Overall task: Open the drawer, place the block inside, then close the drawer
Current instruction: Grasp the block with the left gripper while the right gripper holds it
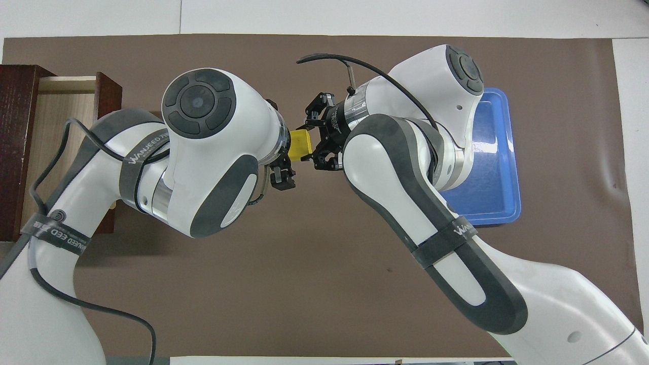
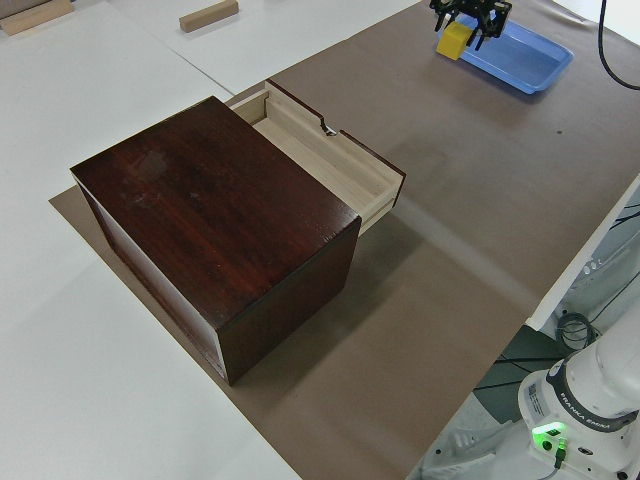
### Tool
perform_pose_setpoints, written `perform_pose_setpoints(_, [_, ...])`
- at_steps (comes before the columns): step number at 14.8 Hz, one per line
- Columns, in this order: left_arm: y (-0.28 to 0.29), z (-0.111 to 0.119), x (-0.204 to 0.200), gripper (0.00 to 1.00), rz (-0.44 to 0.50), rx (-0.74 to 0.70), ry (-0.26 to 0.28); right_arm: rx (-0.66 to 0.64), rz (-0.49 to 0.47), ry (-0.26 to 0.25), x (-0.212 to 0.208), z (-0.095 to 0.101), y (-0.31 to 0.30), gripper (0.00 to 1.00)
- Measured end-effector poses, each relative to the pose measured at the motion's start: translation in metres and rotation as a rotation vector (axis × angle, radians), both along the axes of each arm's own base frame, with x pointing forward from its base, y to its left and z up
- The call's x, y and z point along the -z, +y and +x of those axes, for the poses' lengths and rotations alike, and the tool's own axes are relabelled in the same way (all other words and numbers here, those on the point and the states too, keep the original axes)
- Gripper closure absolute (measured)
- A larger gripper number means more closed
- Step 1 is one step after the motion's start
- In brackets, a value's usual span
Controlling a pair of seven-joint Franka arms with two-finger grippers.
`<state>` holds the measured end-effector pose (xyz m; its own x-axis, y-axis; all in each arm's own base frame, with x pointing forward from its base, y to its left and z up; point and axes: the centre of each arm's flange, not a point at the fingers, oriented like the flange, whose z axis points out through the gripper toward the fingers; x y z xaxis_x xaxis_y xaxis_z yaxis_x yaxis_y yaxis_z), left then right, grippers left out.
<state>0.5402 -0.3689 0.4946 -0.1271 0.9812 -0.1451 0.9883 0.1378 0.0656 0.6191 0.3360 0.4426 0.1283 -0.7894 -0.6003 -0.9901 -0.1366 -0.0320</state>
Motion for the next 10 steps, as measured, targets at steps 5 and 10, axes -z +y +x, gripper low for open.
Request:
perform_pose_setpoints(5, [-0.015, -0.001, 0.029, 0.0, 0.038, 0.025, 0.018, 0.0, 0.0, 0.002, 0.0, 0.0, 0.0, 0.45])
perform_pose_setpoints(10, [-0.014, 0.001, 0.03, 0.11, 0.04, 0.01, 0.013, -0.002, -0.001, 0.006, 0.001, -0.001, 0.0, 0.45])
